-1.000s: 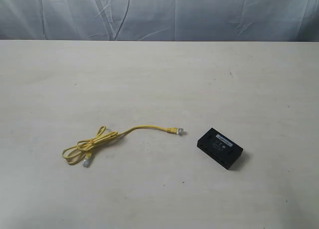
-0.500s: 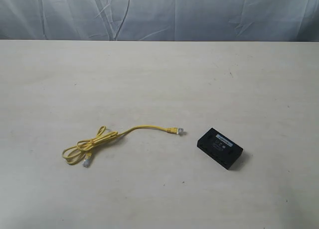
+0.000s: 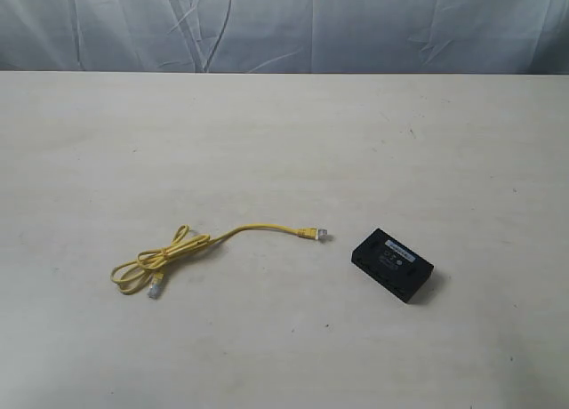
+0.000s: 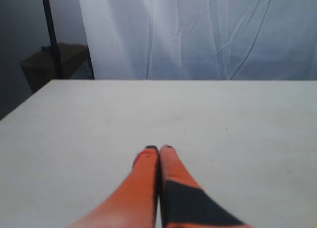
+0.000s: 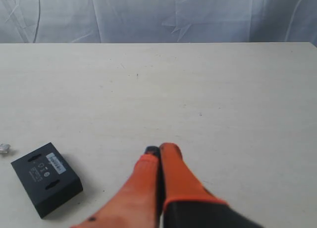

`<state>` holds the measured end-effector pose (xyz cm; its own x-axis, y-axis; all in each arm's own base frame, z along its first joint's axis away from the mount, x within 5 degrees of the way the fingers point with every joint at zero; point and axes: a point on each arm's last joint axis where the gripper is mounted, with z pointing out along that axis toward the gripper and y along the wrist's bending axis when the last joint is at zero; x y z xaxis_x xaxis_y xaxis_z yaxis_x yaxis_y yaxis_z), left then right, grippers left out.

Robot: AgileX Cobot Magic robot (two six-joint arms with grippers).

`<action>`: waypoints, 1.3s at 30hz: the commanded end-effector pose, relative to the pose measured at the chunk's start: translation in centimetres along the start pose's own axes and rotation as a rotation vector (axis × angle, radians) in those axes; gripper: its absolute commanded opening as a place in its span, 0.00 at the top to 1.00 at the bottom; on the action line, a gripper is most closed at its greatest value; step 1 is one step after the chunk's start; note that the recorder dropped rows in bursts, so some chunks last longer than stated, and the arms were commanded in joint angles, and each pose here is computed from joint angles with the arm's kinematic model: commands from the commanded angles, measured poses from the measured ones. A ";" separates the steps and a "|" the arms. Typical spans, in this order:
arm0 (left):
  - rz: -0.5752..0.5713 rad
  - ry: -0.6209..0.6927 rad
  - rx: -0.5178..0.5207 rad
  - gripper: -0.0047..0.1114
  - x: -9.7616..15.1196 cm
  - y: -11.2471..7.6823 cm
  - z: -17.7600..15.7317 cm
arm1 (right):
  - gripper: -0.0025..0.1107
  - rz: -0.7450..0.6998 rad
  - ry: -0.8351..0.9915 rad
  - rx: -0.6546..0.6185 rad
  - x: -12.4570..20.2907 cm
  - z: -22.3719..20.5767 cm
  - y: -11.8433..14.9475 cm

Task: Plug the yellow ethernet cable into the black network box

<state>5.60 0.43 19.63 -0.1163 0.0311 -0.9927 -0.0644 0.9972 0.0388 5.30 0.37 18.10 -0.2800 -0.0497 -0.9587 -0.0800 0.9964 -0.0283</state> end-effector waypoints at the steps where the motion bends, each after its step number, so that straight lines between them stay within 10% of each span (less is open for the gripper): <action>1: 0.004 -0.124 -0.001 0.96 -1.0 0.0 -0.1 | 0.98 0.001 -0.017 0.004 0.0 0.0 0.0; 20: 0.002 -0.338 0.004 0.96 -2.9 -0.1 -0.5 | 0.98 0.001 -0.017 0.004 0.0 0.0 0.0; 39: -0.030 -0.218 0.004 0.96 -1.8 0.0 -0.2 | 0.98 0.001 -0.017 0.004 0.0 0.0 0.0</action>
<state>5.53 0.27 22.23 0.1692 0.0488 -0.9844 -0.0593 0.9975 0.0392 5.30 0.37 18.11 -0.2793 -0.0497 -0.9589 -0.0800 0.9964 -0.0283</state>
